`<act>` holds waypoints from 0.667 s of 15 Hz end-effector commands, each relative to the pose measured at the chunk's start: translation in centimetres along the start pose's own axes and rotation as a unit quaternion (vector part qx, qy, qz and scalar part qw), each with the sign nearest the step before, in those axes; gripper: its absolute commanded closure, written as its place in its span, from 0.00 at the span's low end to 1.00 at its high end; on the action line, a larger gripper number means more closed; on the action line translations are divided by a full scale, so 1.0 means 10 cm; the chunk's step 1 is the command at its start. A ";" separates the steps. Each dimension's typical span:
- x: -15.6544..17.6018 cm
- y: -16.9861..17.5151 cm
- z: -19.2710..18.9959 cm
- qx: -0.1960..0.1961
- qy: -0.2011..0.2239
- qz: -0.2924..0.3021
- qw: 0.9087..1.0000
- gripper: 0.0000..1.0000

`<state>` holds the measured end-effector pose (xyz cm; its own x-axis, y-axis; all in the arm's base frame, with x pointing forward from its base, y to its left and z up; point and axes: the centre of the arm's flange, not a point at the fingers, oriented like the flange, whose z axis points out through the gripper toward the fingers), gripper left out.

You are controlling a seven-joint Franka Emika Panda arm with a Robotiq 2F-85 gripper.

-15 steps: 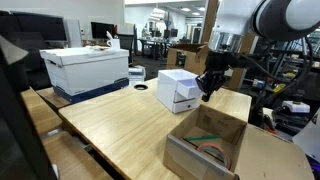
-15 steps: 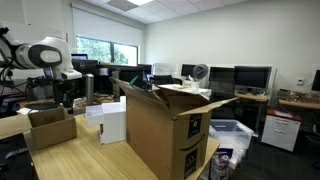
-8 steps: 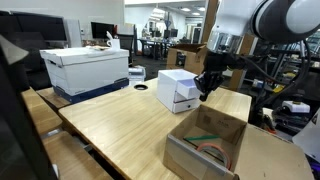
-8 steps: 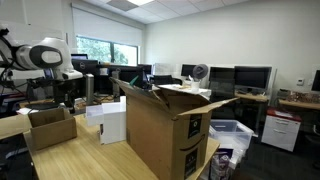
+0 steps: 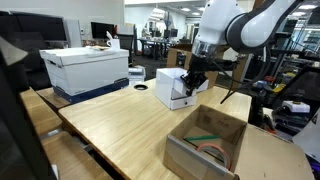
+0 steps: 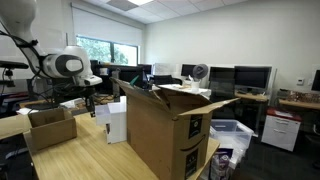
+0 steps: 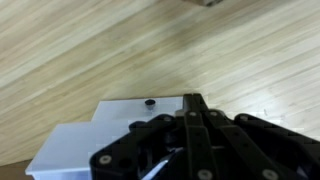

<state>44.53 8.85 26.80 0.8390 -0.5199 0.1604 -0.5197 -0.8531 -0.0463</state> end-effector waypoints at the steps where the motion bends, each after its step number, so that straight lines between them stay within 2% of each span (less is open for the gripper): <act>1: 0.25 -0.05 0.14 0.009 0.003 -0.009 1.000 0.98; 10: 0.28 -0.04 -0.21 0.021 0.049 -0.017 0.998 0.98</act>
<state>47.32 8.18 28.05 0.8393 -0.5035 0.2051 -0.5003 -0.8629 -0.0715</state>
